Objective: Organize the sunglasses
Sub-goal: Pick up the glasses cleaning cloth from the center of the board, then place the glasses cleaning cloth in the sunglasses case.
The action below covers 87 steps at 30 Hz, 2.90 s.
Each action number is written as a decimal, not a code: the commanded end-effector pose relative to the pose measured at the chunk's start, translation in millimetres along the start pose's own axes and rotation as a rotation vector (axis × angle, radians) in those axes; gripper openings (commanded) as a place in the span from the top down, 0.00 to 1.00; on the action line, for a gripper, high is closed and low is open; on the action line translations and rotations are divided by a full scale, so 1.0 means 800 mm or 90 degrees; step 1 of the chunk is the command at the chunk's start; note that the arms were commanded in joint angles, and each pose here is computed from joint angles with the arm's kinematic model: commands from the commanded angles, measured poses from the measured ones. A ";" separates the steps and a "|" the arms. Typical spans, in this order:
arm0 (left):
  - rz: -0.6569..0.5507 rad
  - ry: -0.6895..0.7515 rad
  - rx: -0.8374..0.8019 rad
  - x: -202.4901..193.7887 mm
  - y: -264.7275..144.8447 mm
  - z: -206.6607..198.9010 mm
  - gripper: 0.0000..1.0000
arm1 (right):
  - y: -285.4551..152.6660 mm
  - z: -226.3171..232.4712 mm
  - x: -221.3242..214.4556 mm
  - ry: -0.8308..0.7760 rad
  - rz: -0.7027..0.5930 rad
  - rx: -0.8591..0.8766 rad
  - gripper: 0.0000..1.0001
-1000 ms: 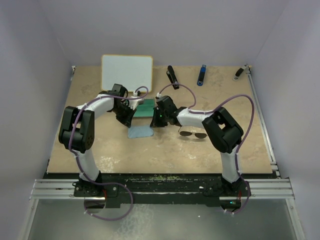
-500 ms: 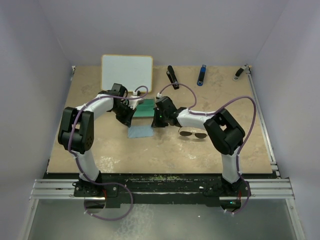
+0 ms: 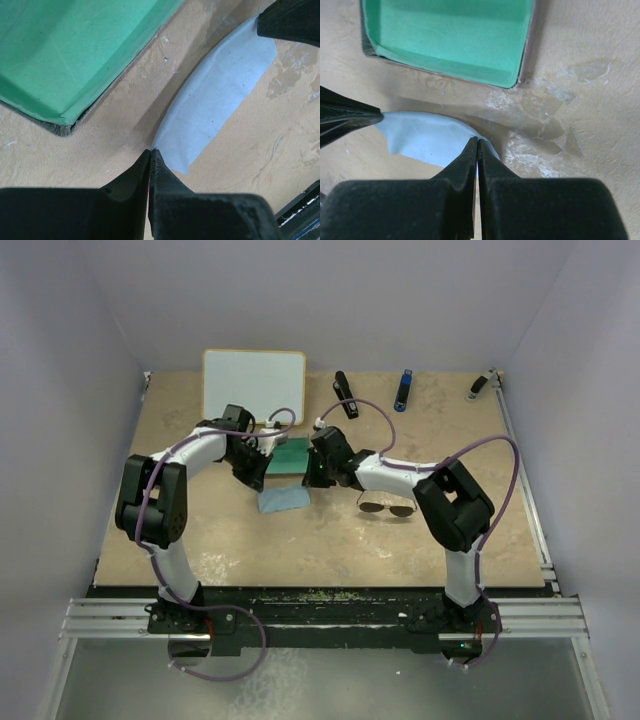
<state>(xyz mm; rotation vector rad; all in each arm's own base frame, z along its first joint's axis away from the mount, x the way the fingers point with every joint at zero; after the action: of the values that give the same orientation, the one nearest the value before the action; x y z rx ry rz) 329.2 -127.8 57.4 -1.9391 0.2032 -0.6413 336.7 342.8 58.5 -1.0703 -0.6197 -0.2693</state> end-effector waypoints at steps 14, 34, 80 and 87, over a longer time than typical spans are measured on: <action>-0.130 0.019 0.036 0.080 -0.043 0.000 0.96 | -0.008 0.019 0.063 0.022 -0.076 -0.011 1.00; -0.141 0.010 0.068 0.111 -0.032 0.021 0.96 | 0.008 -0.011 0.111 0.042 -0.087 -0.078 1.00; -0.159 0.005 0.146 0.137 -0.023 0.057 0.96 | 0.031 -0.008 0.132 0.073 -0.106 -0.010 1.00; -0.157 0.004 0.144 0.140 -0.019 0.059 0.96 | 0.032 -0.007 0.133 0.074 -0.105 -0.008 1.00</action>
<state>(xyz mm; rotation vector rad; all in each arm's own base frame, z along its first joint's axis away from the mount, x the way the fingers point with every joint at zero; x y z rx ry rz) 426.8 -126.6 78.9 -1.7650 -0.0419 -0.7461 428.9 355.1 79.2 -1.0590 -0.5795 -0.4327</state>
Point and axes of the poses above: each gripper's point midway between its finger pads, its own y axis out along the fingers, its own z axis along the line the jaws close on, x = y × z, the point moved 2 cm from there along -y, back along the fingers, and after that the axes turned 11 degrees about -y, right-handed, at the moved point
